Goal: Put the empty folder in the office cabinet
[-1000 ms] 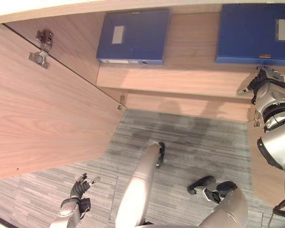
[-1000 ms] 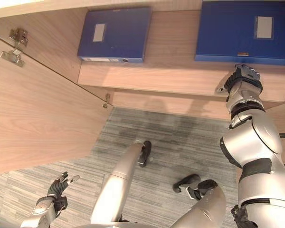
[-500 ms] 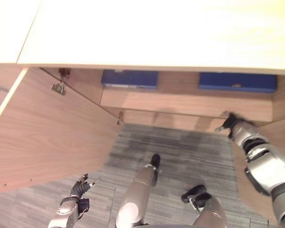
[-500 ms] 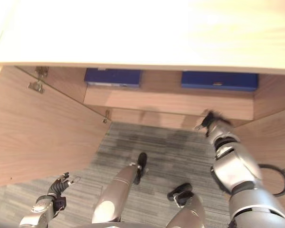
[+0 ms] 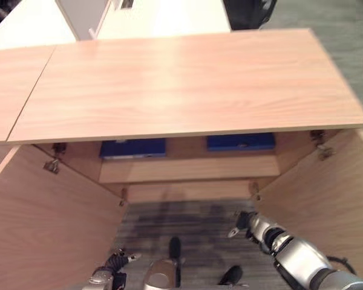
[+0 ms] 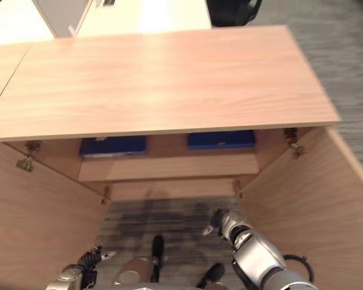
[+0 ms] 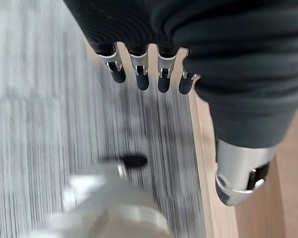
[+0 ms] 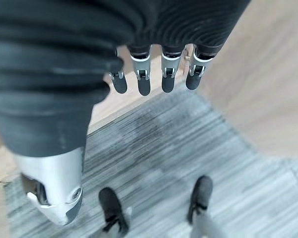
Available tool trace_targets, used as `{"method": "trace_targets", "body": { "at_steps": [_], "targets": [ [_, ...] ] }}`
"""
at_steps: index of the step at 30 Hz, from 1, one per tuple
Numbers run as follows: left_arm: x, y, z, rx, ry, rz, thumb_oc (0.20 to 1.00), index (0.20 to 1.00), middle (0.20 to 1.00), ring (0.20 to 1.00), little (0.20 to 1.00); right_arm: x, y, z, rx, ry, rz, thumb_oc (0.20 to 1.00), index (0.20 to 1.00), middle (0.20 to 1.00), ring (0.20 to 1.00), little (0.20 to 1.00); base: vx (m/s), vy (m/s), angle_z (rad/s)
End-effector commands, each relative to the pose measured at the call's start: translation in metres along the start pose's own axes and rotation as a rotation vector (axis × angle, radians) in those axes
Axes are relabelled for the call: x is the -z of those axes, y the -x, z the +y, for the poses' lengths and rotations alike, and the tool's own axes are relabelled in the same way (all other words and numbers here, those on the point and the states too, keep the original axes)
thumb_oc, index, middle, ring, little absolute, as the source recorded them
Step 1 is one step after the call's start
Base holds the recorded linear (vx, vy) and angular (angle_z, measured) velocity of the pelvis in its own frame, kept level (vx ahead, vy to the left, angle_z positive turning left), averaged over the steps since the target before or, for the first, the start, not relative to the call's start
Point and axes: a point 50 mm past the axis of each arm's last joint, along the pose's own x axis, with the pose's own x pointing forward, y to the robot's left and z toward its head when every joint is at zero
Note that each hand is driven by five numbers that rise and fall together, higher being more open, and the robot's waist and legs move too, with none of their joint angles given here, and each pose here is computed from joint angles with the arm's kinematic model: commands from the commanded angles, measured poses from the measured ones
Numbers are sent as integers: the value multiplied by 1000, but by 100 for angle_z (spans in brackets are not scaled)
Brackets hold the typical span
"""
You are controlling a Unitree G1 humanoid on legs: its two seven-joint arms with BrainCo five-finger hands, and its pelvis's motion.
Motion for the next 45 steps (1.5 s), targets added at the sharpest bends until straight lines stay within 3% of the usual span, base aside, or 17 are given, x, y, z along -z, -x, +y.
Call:
{"method": "trace_targets", "body": {
  "at_steps": [1, 6, 14, 17, 18, 21, 24, 30, 36, 42, 45],
  "targets": [
    [18, 0, -2, -2, -57, 87, 1000, 1000, 1000, 1000, 1000, 19, 0, -3, -10, -150, 79, 1000, 1000, 1000, 1000, 1000, 79, -62, -50],
    [34, 2, -6, -4, -68, 153, 1000, 1000, 1000, 1000, 1000, 63, 1, 29, -76, -232, 157, 1000, 1000, 1000, 1000, 1000, 61, -92, -74],
    [27, -1, -12, 5, -36, 138, 1000, 1000, 1000, 1000, 1000, 111, 10, 34, -39, -396, 193, 1000, 1000, 1000, 1000, 1000, -1, -119, -48],
    [25, -2, -19, 25, -18, 133, 1000, 1000, 1000, 1000, 1000, 115, 14, 20, 29, -663, 102, 1000, 1000, 1000, 1000, 1000, -6, -130, -54],
    [25, -2, -20, 25, -18, 133, 1000, 1000, 1000, 1000, 1000, 115, 14, 19, 30, -664, 103, 1000, 1000, 1000, 1000, 1000, -11, -124, -64],
    [17, -4, -28, 45, 19, 108, 1000, 1000, 1000, 1000, 1000, 125, 18, -2, 165, -1109, 20, 1000, 1000, 1000, 1000, 1000, -14, -94, -68],
    [13, -5, -36, 59, 42, 89, 1000, 1000, 1000, 1000, 1000, 150, 25, -8, 244, -1216, 105, 1000, 1000, 1000, 1000, 1000, -40, 15, -76],
    [9, -5, -35, 60, 41, 77, 1000, 1000, 1000, 1000, 1000, 215, 56, -30, 441, -1243, 327, 1000, 1000, 1000, 1000, 1000, 12, 21, -26],
    [20, -4, -23, 8, 27, 118, 1000, 1000, 1000, 1000, 1000, 226, 71, -67, 597, -1149, 327, 1000, 1000, 1000, 1000, 1000, 35, 43, -13],
    [43, 2, -8, -63, 19, 214, 1000, 1000, 1000, 1000, 1000, 193, 80, -132, 762, -1064, 73, 1000, 1000, 1000, 1000, 1000, 22, 22, -7],
    [51, 5, -3, -88, 21, 239, 1000, 1000, 1000, 1000, 1000, 156, 97, -177, 861, -909, -138, 1000, 1000, 1000, 1000, 1000, 0, 0, 0]
  ]
}}
